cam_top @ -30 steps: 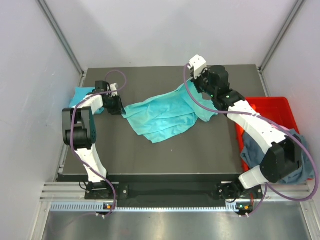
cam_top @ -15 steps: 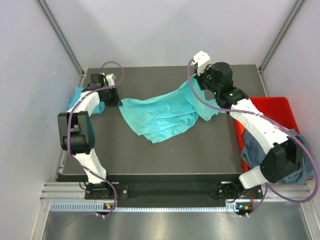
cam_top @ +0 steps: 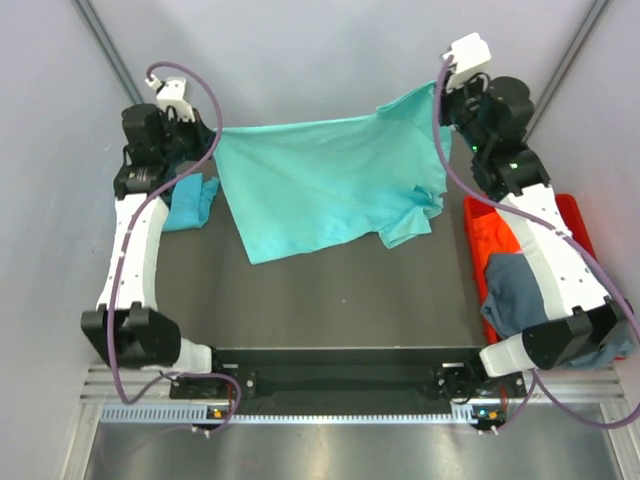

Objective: Fold and stack the t-shirts
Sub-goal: Flatten the tshirt out

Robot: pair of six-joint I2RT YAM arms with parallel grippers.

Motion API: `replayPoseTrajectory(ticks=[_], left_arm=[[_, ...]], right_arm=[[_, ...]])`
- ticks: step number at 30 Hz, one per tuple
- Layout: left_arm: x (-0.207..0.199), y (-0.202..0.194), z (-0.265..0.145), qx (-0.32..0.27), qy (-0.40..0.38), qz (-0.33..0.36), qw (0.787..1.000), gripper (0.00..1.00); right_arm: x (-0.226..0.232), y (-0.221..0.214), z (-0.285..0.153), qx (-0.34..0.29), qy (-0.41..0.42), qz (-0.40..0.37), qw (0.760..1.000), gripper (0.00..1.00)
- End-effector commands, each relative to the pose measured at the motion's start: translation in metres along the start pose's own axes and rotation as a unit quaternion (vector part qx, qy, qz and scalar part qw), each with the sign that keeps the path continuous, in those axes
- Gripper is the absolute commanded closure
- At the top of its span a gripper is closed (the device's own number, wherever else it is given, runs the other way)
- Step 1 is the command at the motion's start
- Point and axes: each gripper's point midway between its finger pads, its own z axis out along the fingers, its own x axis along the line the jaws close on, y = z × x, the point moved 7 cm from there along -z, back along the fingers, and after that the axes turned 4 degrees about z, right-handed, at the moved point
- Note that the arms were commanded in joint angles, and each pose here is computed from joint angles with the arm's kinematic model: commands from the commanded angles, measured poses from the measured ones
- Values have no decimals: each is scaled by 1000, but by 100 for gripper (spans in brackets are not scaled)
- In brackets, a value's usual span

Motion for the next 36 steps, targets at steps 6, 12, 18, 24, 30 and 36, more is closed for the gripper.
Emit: replayPoseTrajectory(ticks=[6, 12, 18, 24, 30, 36], left_arm=[[-28, 65, -81, -136, 17, 50, 989, 100], [-44, 82, -123, -165, 21, 67, 984, 100], [-56, 100, -156, -203, 21, 74, 976, 100], [-67, 122, -192, -248, 25, 84, 965, 100], [-74, 133, -219, -276, 35, 95, 956, 100], [-79, 136, -231, -282, 34, 102, 953, 100]], right_arm=[[-25, 61, -69, -72, -19, 44, 996, 100], [-25, 62, -123, -81, -21, 33, 996, 100], [-33, 92, -158, -128, -12, 45, 991, 100], [-35, 125, -189, -175, 7, 42, 984, 100], [-33, 139, -203, -193, 26, 46, 980, 100], [-34, 155, -213, -210, 31, 38, 976, 100]])
